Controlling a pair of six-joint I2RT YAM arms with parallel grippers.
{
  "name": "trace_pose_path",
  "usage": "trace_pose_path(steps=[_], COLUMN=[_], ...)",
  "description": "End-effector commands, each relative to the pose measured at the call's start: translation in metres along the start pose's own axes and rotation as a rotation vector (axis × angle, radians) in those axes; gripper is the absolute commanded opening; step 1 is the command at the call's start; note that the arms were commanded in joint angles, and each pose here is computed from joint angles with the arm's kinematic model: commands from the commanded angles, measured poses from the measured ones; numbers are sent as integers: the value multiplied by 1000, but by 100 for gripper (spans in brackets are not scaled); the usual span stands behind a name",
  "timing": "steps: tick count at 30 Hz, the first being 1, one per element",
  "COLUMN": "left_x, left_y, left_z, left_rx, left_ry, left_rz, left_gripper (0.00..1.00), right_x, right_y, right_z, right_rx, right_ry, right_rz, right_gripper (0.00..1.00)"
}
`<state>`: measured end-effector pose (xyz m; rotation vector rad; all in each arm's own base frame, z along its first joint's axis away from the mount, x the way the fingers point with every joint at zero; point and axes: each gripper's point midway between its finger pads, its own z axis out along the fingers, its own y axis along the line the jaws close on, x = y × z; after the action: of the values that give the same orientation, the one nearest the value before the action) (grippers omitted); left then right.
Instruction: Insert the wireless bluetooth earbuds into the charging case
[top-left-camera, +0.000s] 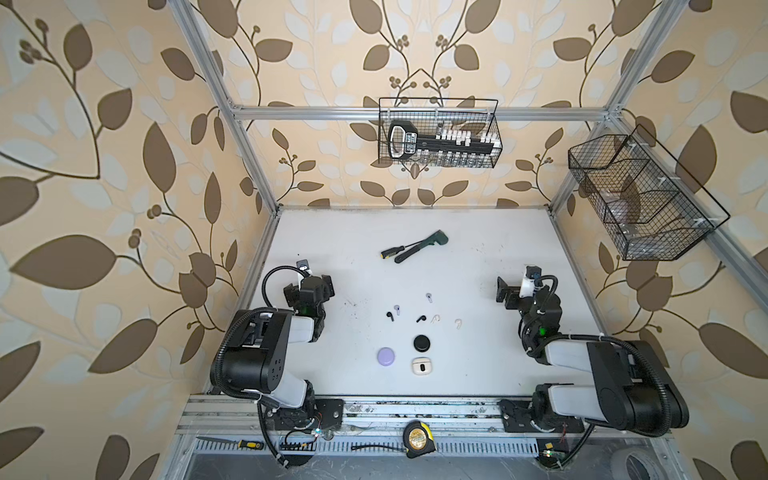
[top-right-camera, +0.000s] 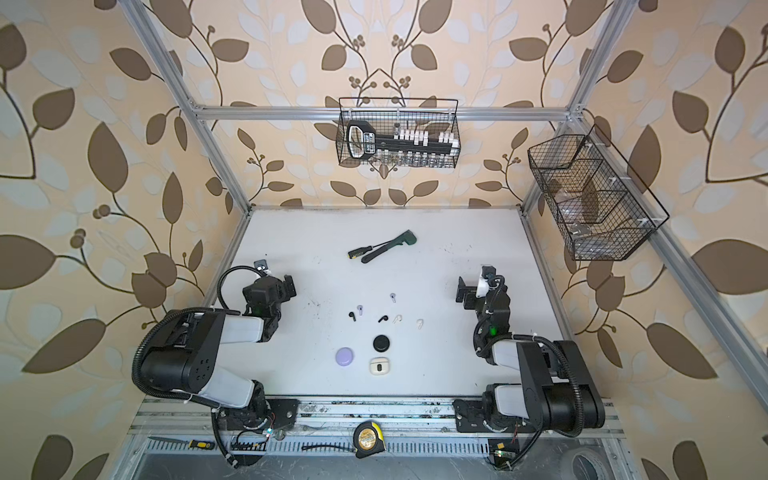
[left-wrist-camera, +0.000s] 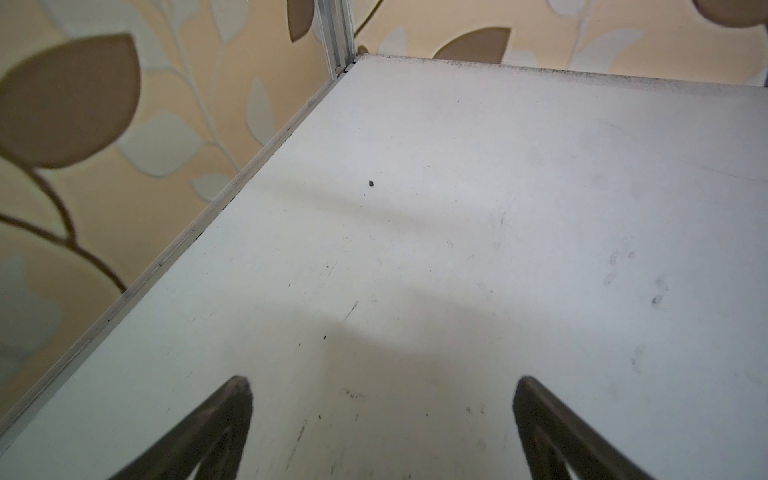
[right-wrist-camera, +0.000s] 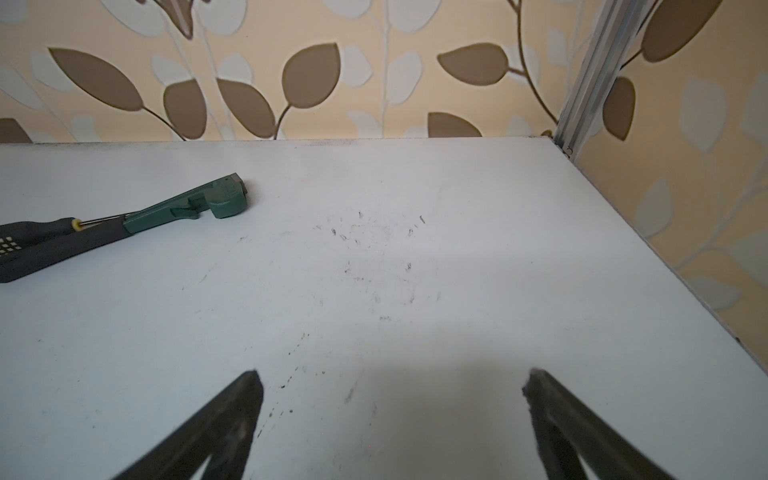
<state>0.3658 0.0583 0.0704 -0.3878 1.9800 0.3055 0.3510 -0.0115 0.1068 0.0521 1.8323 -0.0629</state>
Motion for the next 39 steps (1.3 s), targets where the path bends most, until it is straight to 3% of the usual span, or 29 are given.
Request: trace_pose_path(steps=[1, 39], left_x=[-14, -14], left_y=[-2, -3], left_z=[-1, -3], left_rx=[10, 16], left_ry=[-40, -42], left_rz=[-28, -26], left_gripper=[99, 99], right_x=[-12, -11], right_y=[1, 2], right_z=[2, 1], right_rx=[-5, 3], right_ry=[-31, -33], right_rz=[-15, -25], right_gripper=[100, 100])
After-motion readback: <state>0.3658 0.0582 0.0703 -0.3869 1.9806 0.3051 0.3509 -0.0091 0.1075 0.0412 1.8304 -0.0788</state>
